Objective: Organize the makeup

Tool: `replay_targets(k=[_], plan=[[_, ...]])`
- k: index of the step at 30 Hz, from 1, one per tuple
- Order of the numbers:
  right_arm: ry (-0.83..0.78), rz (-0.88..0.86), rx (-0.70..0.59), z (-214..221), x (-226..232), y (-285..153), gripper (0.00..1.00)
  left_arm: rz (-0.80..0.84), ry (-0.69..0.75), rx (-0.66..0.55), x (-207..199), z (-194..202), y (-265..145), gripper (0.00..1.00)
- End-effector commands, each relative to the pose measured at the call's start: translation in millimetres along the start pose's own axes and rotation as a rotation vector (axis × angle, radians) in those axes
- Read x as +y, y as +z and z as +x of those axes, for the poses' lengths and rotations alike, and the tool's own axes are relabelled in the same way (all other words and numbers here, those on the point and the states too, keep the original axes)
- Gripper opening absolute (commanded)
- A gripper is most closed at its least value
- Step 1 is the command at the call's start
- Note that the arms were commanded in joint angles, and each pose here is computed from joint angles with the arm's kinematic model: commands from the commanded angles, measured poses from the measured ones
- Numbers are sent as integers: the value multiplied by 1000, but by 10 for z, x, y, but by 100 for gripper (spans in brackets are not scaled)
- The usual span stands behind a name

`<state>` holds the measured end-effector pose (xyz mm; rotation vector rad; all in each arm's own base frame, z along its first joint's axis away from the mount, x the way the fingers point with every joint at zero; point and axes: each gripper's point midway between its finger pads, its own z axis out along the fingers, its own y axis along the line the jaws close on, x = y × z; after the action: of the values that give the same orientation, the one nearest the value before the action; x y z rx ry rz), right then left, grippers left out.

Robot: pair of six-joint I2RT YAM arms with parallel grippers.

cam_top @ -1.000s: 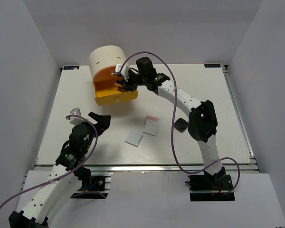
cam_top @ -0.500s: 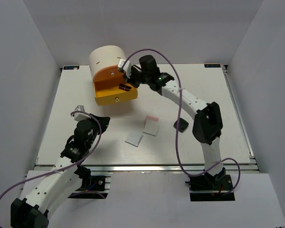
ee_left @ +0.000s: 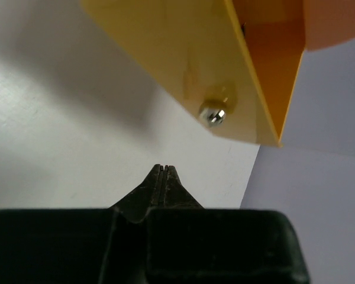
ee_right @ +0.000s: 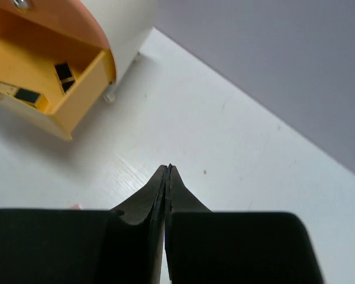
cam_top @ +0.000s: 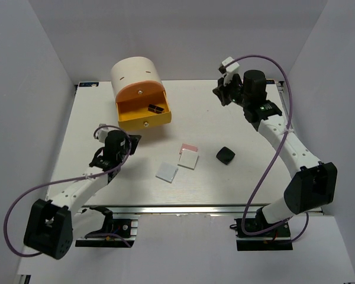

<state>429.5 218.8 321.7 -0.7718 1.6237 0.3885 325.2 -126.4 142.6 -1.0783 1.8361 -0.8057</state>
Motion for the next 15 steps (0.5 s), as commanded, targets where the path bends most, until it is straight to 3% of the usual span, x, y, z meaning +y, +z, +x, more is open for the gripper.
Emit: replay_targets(k=[1,10,15], plan=[[65,30,-3,105,-66,-129,0,59,-81,-28,-434,-187,138,0],[125,72,-13,202,-209,-308,0,-61,-89,-81,-586,-453,646,0],[138,84,-9,233,-263,-333,0,-46,-132,-75,-653,-555,820,0]])
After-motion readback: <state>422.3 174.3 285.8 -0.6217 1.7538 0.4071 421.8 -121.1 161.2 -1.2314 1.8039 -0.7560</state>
